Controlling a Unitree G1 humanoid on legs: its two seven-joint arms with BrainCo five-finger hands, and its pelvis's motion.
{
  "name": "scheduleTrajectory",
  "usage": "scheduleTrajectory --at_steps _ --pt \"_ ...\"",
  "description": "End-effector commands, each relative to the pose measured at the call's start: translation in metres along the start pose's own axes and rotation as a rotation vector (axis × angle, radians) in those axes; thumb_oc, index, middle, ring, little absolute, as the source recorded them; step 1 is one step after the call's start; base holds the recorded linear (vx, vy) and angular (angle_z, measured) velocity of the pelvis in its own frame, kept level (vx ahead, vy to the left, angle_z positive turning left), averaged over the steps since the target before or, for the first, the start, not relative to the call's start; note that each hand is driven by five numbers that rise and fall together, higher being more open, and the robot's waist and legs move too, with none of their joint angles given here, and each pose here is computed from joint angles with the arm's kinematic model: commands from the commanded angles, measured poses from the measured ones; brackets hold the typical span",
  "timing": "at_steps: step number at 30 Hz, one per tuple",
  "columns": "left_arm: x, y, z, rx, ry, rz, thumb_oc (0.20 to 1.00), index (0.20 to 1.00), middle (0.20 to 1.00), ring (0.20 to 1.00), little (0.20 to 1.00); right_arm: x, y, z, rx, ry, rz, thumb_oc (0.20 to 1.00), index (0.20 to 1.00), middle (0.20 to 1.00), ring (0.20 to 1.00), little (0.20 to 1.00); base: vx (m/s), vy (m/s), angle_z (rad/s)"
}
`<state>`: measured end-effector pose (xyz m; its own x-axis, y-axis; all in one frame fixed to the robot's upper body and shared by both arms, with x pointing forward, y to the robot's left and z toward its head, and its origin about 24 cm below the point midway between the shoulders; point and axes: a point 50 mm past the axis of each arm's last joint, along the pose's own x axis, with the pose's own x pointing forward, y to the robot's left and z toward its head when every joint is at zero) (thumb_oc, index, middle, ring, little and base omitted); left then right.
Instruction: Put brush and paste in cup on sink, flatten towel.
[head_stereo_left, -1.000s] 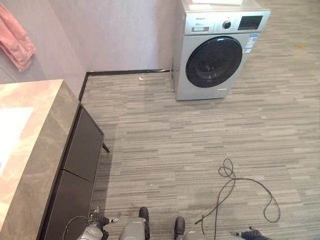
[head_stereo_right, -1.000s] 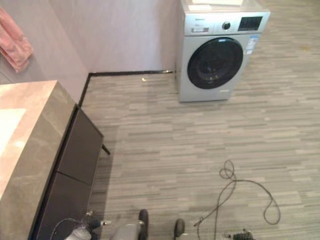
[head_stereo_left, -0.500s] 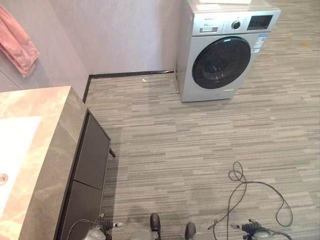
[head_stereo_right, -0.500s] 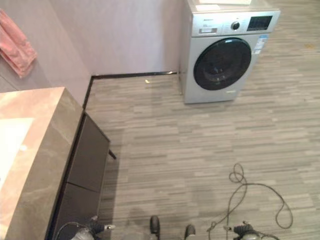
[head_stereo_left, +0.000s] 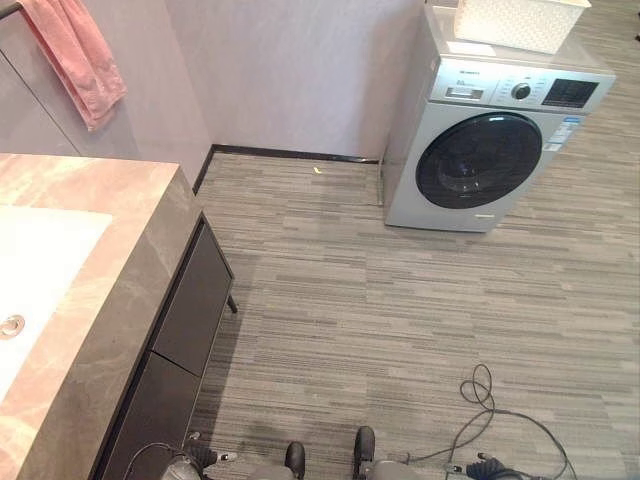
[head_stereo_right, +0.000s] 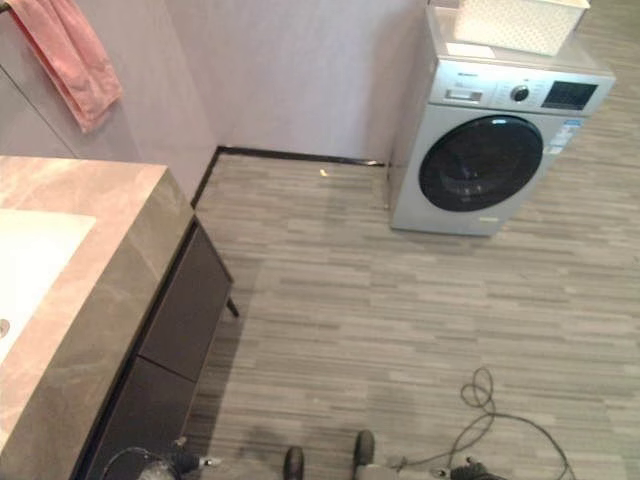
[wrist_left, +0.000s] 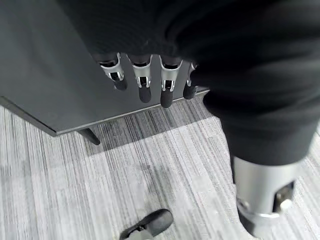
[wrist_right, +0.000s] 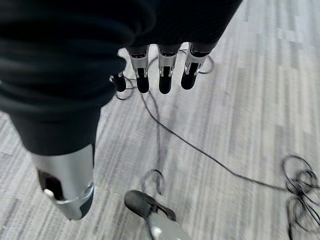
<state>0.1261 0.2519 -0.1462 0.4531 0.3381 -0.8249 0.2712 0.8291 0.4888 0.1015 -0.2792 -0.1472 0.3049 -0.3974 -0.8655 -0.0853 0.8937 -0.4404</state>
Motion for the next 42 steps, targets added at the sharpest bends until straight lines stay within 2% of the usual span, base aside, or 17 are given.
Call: scheduleTrajectory --at_steps 1,7,16,23,26,29,31,34,42 --pt "0.004 0.008 0.029 -0.052 -0.086 0.027 1.0 1.0 1.0 1.0 1.0 0.001 -0.025 -0.001 -0.005 -0.002 -0.061 1.0 1.0 1.0 1.0 1.0 -0.04 -0.029 0.15" --pt "0.003 0.02 0.052 -0.139 -0.176 0.061 1.0 1.0 1.0 1.0 1.0 0.001 -0.04 0.036 0.203 -0.146 -0.097 1.0 1.0 1.0 1.0 1.0 -0.11 -0.025 -0.05" --pt "0.003 0.013 0.045 -0.157 -0.145 0.039 1.0 1.0 1.0 1.0 1.0 0.001 -0.035 0.013 0.36 -0.071 -0.105 1.0 1.0 1.0 1.0 1.0 0.05 0.032 -0.19" --pt "0.002 0.009 0.033 -0.174 -0.121 0.033 1.0 1.0 1.0 1.0 1.0 0.001 -0.034 0.025 0.41 -0.111 -0.095 1.0 1.0 1.0 1.0 1.0 0.07 0.129 -0.11" --pt "0.002 0.014 0.033 -0.139 -0.129 0.052 1.0 1.0 1.0 1.0 1.0 0.0 -0.032 0.027 0.404 -0.121 -0.09 1.0 1.0 1.0 1.0 1.0 0.09 0.149 0.05" --pt "0.002 0.023 0.033 -0.031 -0.139 0.073 1.0 1.0 1.0 1.0 1.0 -0.002 -0.026 0.043 0.287 -0.184 -0.072 1.0 1.0 1.0 1.0 1.0 0.08 0.161 0.04" --pt "0.003 0.023 0.029 0.01 -0.122 0.078 1.0 1.0 1.0 1.0 1.0 -0.003 -0.023 0.05 0.283 -0.218 -0.065 1.0 1.0 1.0 1.0 1.0 0.18 0.049 0.07" --pt "0.004 0.025 0.025 0.021 -0.104 0.098 1.0 1.0 1.0 1.0 1.0 -0.004 -0.025 0.048 0.285 -0.225 -0.069 1.0 1.0 1.0 1.0 1.0 0.26 -0.039 0.07" --pt "0.004 0.022 0.004 0.145 -0.026 0.081 1.0 1.0 1.0 1.0 1.0 -0.002 -0.022 0.039 0.136 -0.193 -0.075 1.0 1.0 1.0 1.0 1.0 0.4 -0.183 0.06"
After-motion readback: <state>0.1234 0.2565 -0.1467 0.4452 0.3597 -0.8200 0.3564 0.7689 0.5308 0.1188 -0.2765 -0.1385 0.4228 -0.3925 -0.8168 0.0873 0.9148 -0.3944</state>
